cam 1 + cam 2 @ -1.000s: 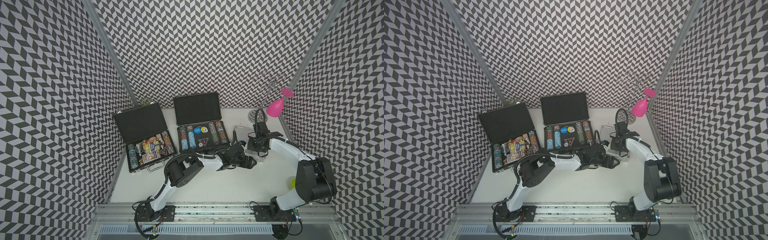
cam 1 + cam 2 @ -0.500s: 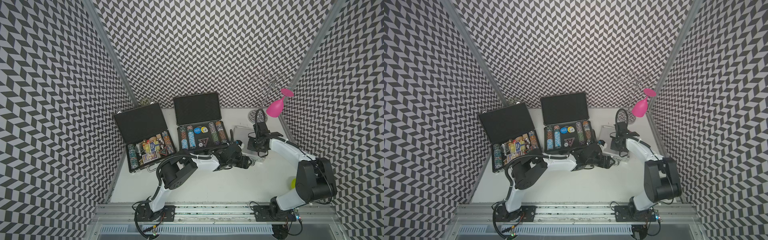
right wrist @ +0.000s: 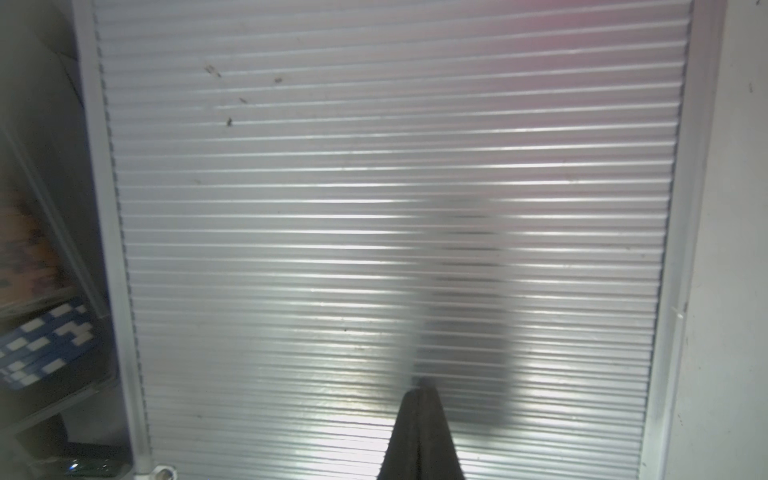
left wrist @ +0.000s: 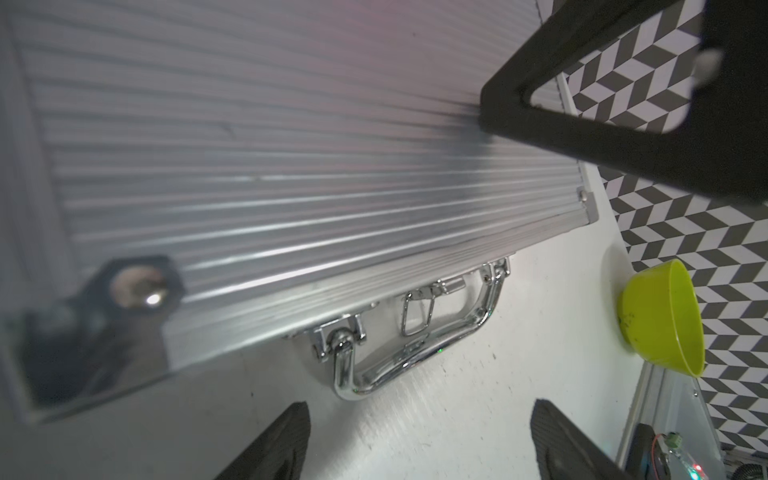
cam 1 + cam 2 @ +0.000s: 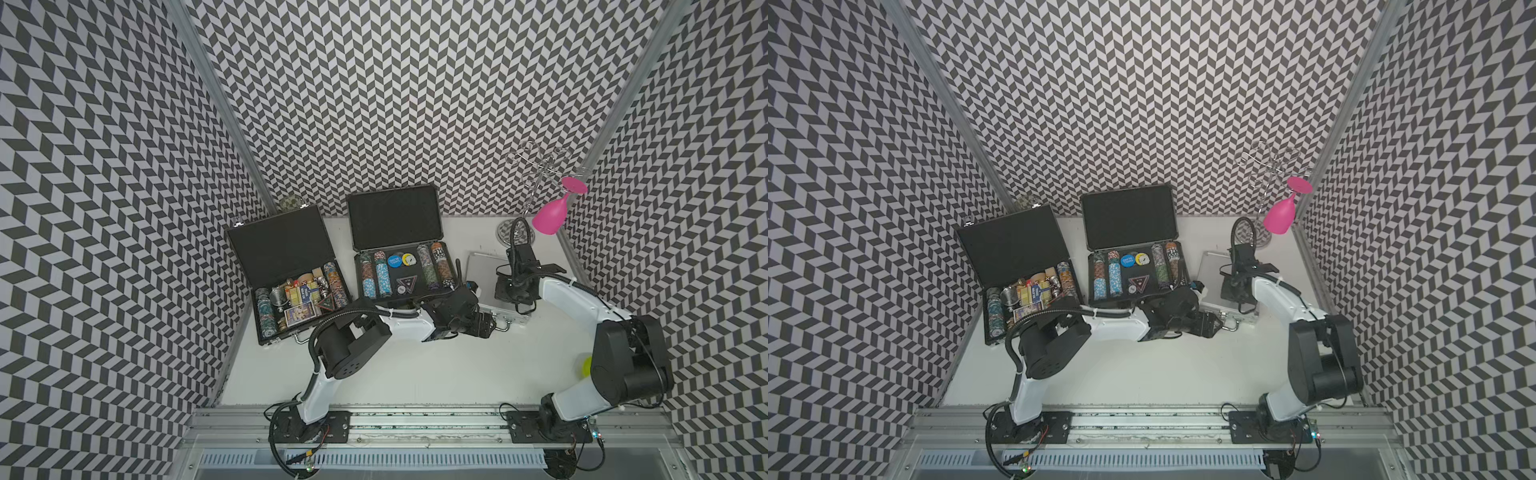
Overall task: Close the poker set cases
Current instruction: Fasten the fastener on the poker set case.
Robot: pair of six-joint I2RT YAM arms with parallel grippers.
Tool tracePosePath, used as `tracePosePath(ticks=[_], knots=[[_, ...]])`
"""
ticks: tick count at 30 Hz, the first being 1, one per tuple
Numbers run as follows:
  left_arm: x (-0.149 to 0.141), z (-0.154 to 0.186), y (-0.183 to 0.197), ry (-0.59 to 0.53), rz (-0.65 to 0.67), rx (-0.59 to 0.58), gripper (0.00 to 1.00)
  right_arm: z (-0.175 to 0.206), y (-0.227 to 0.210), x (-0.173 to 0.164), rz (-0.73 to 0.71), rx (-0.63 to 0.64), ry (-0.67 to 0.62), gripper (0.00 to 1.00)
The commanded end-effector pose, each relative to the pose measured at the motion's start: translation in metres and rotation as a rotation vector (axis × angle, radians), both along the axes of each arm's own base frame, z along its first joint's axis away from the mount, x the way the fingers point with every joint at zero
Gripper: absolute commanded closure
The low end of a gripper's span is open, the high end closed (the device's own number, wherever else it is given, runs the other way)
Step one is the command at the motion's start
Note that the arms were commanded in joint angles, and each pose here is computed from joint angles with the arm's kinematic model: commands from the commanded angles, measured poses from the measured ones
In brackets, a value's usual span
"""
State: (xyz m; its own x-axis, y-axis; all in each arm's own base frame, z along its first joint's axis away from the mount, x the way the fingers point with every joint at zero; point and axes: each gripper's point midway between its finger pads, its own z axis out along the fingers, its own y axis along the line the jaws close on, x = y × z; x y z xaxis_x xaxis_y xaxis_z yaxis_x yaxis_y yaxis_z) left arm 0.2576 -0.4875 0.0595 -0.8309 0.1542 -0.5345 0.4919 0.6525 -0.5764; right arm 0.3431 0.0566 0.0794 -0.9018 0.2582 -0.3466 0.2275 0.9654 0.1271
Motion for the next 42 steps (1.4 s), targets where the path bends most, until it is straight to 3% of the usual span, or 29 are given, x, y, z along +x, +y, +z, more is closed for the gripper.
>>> tracePosePath(ticks=[1, 8, 16, 25, 42], knots=[[0.000, -0.004, -0.006, 0.009, -0.034, -0.051, 0.14, -0.029, 0.005, -0.027, 0.019, 0.011, 0.146, 1.00], [-0.006, 0.003, -0.025, 0.021, -0.111, -0.168, 0.14, -0.030, 0.004, -0.029, 0.019, 0.007, 0.148, 1.00], [-0.009, 0.039, -0.020, -0.040, -0.115, -0.295, 0.14, -0.030, 0.003, -0.029, 0.020, 0.001, 0.146, 1.00], [-0.005, 0.046, -0.028, -0.124, -0.129, -0.312, 0.14, -0.033, 0.003, -0.030, 0.018, 0.003, 0.149, 1.00], [0.004, 0.007, -0.033, -0.120, -0.110, -0.186, 0.19, -0.032, 0.004, -0.028, 0.021, 0.005, 0.147, 1.00]])
